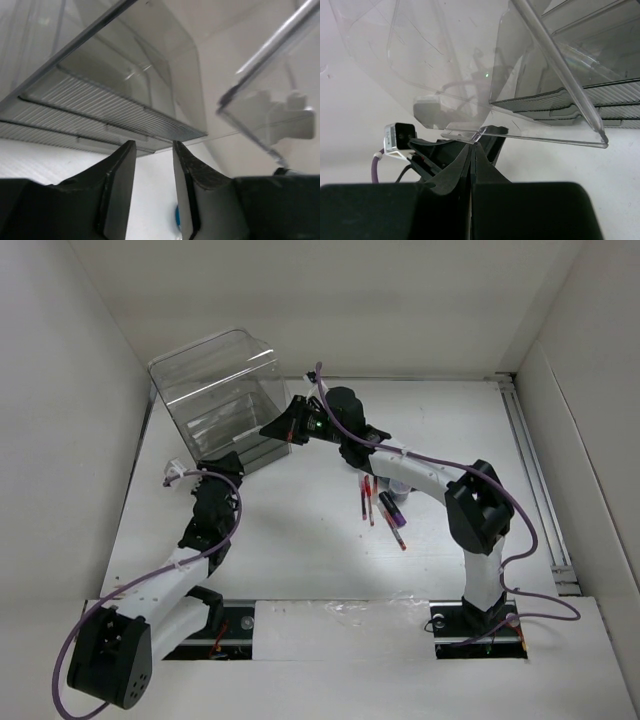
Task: Sort the stationery into containers
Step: Open the storage box at the center of the board.
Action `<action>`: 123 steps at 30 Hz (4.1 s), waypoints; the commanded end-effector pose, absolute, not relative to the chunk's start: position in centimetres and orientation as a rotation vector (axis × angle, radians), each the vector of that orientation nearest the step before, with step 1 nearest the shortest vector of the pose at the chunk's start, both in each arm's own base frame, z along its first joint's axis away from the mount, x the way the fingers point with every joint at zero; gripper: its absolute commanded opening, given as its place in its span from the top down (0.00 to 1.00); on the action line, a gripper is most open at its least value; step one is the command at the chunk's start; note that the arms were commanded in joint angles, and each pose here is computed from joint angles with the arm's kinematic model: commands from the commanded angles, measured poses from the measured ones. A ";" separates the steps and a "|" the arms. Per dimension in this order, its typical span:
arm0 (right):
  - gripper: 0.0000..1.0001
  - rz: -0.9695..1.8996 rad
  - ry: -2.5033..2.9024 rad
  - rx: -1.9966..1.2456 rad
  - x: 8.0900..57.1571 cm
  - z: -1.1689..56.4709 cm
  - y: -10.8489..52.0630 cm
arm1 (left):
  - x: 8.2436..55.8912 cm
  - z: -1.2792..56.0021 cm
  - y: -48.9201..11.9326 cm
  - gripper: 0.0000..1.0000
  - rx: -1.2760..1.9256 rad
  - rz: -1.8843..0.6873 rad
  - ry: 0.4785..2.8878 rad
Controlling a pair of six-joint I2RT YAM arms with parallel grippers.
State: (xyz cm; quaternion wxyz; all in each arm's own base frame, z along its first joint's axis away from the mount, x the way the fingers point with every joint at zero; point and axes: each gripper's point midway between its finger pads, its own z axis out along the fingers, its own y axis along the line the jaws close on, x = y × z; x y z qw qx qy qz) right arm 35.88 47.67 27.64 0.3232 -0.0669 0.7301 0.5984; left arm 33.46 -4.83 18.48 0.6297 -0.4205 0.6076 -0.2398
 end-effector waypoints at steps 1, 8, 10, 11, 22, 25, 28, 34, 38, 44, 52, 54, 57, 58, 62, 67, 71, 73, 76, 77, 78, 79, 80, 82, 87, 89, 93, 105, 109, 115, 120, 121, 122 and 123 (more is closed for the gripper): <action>1.00 1.648 1.675 -0.267 34.1 35.8 47.4 | 33.3 22.7 -4.0 0.67 -0.979 -0.642 1.200; 1.00 1.654 1.677 -0.276 33.7 35.9 47.2 | 33.3 23.7 -3.1 0.58 -1.009 -0.654 1.103; 1.00 1.654 1.677 -0.276 33.7 35.6 47.2 | 33.4 23.9 -3.2 0.56 -1.007 -0.663 1.091; 1.00 1.656 1.666 -0.278 33.6 36.1 47.1 | 33.5 23.7 -3.2 0.56 -1.008 -0.657 1.099; 1.00 1.651 1.687 -0.274 33.4 35.3 46.9 | 33.5 27.8 -3.1 0.55 -0.963 -0.679 1.022; 0.98 1.652 1.686 -0.274 33.0 35.5 46.5 | 33.4 28.5 -3.0 0.55 -0.955 -0.680 1.010; 0.97 1.649 1.698 -0.272 32.8 35.1 46.3 | 33.3 29.0 -3.0 0.55 -0.948 -0.679 1.004; 0.92 1.649 1.698 -0.272 32.6 35.2 46.2 | 33.2 30.8 -2.9 0.54 -0.925 -0.671 0.983; 0.77 1.644 1.718 -0.268 32.4 34.4 46.0 | 33.3 31.0 -2.9 0.54 -0.920 -0.664 0.986; 0.37 1.641 1.695 -0.296 31.0 35.4 44.7 | 33.3 33.2 -2.9 0.54 -0.902 -0.667 0.956; 0.29 1.564 1.725 -0.267 30.0 34.0 42.1 | 33.9 37.0 -2.4 0.52 -0.884 -0.584 0.972; 0.29 1.545 1.737 -0.261 30.0 33.2 41.8 | 34.2 37.6 -2.5 0.52 -0.879 -0.568 0.989; 0.29 1.536 1.772 -0.256 29.7 31.8 41.5 | 34.0 39.4 -2.2 0.52 -0.875 -0.555 0.976; 0.29 1.526 1.781 -0.245 29.8 31.3 41.4 | 34.2 39.2 -2.1 0.52 -0.875 -0.530 0.989; 0.29 1.519 1.781 -0.237 29.6 31.5 41.0 | 34.3 40.9 -1.4 0.52 -0.874 -0.477 0.979; 0.29 1.490 1.788 -0.219 29.7 31.1 40.5 | 34.7 42.5 -0.8 0.52 -0.855 -0.395 0.979; 0.30 1.469 1.778 -0.208 29.5 31.4 39.8 | 35.8 43.1 -0.6 0.52 -0.842 -0.324 0.998; 0.30 1.458 1.792 -0.198 29.4 31.1 39.5 | 36.6 43.0 -0.9 0.52 -0.833 -0.305 1.014; 0.30 1.444 1.789 -0.197 29.2 31.2 39.1 | 37.3 43.4 -0.5 0.52 -0.825 -0.284 1.022; 0.30 1.441 1.800 -0.196 29.2 31.0 39.1 | 37.4 44.3 -0.2 0.52 -0.824 -0.303 1.008; 0.30 1.437 1.784 -0.207 29.0 31.5 38.9 | 38.0 43.6 0.0 0.52 -0.827 -0.304 1.035; 0.30 1.430 1.783 -0.198 29.2 31.5 38.9 | 38.8 43.3 0.7 0.52 -0.829 -0.333 1.039; 0.30 1.424 1.803 -0.196 29.1 30.8 38.8 | 38.9 43.9 1.2 0.52 -0.826 -0.350 1.026; 0.31 1.414 1.789 -0.197 29.2 31.2 38.6 | 39.7 43.3 1.6 0.52 -0.825 -0.342 1.060; 0.32 1.403 1.799 -0.187 29.1 31.2 38.4 | 39.8 45.7 1.7 0.52 -0.807 -0.339 1.031; 0.32 1.390 1.795 -0.187 29.3 31.1 38.3 | 40.6 45.5 1.6 0.52 -0.804 -0.319 1.059; 0.32 1.366 1.802 -0.178 29.5 31.1 38.0 | 41.5 46.1 1.7 0.50 -0.796 -0.305 1.072; 0.34 1.302 1.829 -0.164 29.7 30.5 37.2 | 44.0 45.9 4.3 0.46 -0.806 -0.332 1.126; 0.32 1.275 1.833 -0.153 30.0 30.2 37.0 | 44.9 46.5 4.6 0.44 -0.795 -0.337 1.149; 0.30 1.206 1.858 -0.101 31.8 29.6 35.8 | 46.5 45.9 4.8 0.39 -0.805 -0.318 1.223; 0.26 1.144 1.873 -0.060 32.7 28.9 34.9 | 47.3 44.6 4.8 0.34 -0.814 -0.305 1.255; 0.25 1.131 1.886 -0.052 32.8 28.6 34.7 | 47.3 44.6 4.8 0.34 -0.815 -0.305 1.256; 0.25 1.124 1.885 -0.043 33.1 28.6 34.4 | 47.3 45.0 4.8 0.34 -0.812 -0.308 1.247; 0.24 1.118 1.883 -0.052 33.1 28.6 34.4 | 47.4 44.4 4.8 0.34 -0.816 -0.304 1.260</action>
